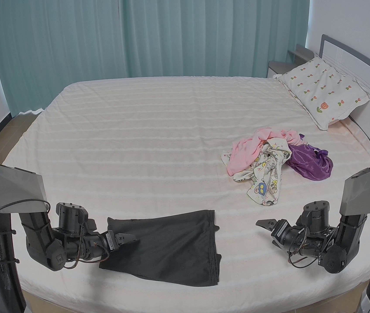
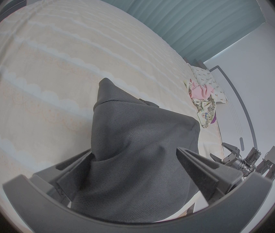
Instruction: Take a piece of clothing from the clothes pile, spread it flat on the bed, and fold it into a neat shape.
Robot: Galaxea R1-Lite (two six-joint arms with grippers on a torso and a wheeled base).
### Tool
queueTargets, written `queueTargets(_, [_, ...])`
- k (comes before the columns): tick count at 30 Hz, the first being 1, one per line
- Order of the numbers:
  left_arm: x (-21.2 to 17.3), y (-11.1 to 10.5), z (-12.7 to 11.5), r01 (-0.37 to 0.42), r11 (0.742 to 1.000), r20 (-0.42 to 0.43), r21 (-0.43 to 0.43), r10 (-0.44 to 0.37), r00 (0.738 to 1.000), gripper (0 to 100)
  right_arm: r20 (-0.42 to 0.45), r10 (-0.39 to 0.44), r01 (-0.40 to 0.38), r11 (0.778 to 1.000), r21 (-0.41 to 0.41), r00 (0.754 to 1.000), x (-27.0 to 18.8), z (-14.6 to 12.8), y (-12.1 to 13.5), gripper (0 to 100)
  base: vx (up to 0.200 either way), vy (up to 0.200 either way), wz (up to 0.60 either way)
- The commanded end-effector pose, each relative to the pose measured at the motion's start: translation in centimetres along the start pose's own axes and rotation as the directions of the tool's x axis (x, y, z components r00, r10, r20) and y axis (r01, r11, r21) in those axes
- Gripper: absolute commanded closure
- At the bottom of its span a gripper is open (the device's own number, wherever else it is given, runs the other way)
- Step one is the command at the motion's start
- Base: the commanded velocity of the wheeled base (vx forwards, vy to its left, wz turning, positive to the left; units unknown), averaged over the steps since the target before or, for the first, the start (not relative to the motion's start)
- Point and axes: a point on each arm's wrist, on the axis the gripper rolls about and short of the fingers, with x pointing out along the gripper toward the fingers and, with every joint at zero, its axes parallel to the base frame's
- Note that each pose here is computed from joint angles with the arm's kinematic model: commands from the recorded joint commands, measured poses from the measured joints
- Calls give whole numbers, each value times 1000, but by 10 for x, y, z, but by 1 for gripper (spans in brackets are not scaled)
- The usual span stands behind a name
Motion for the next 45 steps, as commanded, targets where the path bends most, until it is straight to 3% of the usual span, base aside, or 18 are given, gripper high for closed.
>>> queueTargets(1, [-1, 1, 0, -3, 1000, 2, -6, 3, 1000, 0, -1, 9, -9, 1000, -3, 1000, 0, -1, 1, 0, 0, 0, 0])
queueTargets(6, [-4, 1, -1, -6, 1000, 1, -11, 6, 1000, 0, -40, 59, -62, 996, -65, 997, 4, -16, 12, 0, 0, 0, 0])
queueTargets(10, [-7, 0, 0, -1, 1000, 10, -21, 1, 1000, 0, -99, 67, -85, 978, -192, 993, 12, -34, 18, 0, 0, 0, 0])
queueTargets(12, [-7, 0, 0, 0, 999, 11, -46, 0, 1000, 0, -129, 68, -102, 955, -277, 989, 22, -43, 22, 0, 0, 0, 0])
queueTargets(17, [-6, 0, 0, 2, 998, 13, -57, -1, 1000, 0, -179, 77, -134, 932, -336, 981, 36, -59, 41, 0, 0, 0, 0])
queueTargets(21, [-4, 1, 1, -12, 999, 23, -44, 13, 1000, 0, -190, 89, -151, 928, -342, 978, 38, -64, 45, 0, 0, 0, 0])
queueTargets(30, [-8, -1, 1, -3, 999, 65, -32, 5, 998, 0, -144, 76, -119, 943, -312, 987, 26, -49, 31, 0, 0, 0, 0])
queueTargets(37, [-5, 3, 1, -95, 995, 111, 30, 91, 990, 0, -72, 114, -129, 957, -260, 991, 12, -35, 12, 0, 0, 0, 0])
queueTargets(45, [10, 1, -3, -83, 996, 86, 42, 79, 993, 0, -51, 145, -152, 964, -219, 988, 6, -27, 11, 0, 0, 0, 0])
